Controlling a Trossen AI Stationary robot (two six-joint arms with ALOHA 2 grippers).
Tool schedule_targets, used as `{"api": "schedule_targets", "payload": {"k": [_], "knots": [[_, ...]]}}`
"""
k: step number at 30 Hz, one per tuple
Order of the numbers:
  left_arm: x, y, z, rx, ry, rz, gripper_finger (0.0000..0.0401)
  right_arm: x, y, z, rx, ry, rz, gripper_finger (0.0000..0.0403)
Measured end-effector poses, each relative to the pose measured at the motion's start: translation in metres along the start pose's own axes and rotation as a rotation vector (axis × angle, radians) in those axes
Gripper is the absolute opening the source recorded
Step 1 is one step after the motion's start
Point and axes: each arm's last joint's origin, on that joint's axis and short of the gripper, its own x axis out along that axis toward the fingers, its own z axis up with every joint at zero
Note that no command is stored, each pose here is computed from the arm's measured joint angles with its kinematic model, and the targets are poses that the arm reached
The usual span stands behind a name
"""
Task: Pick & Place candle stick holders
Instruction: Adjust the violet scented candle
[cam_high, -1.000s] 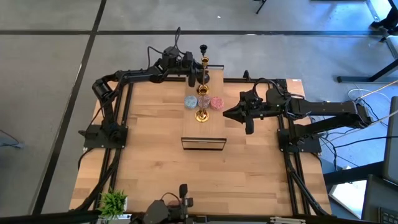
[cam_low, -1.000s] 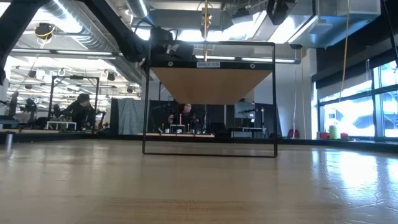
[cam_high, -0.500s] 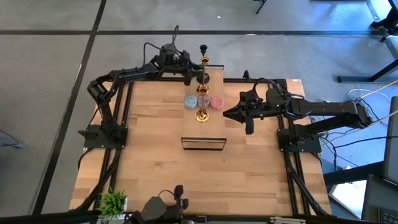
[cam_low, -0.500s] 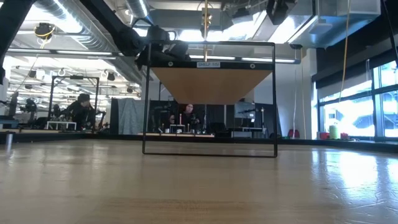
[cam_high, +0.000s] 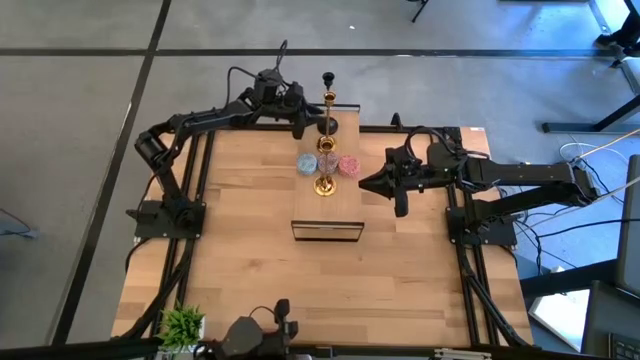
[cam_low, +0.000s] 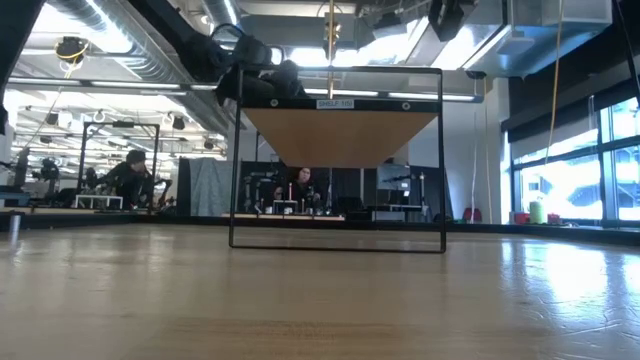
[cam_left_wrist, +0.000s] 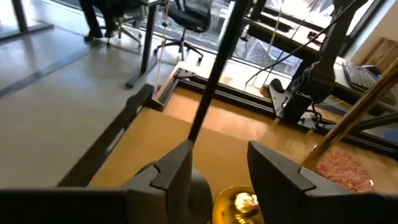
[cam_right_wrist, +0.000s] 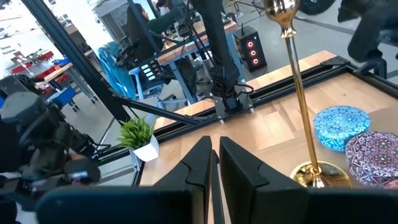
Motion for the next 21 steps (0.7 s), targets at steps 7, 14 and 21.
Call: {"api": "schedule_targets", "payload": {"k": [7,14,21], "knots": [[-0.019,0.002,-0.001,-0.013,0.095,0.094,0.0149,0.0,0.0,-0.001,0.0,0.012,0.012,0.0034],[-0.049,0.006,0.003,-0.062,0.167,0.215,0.0146,0.0,0.001,-0.001,-0.001,0.024,0.039,0.0034],[-0.093,-0.02,0.028,-0.117,0.129,0.252,0.0104,0.0,0.019,-0.002,-0.048,0.035,0.093,0.0027]]}}
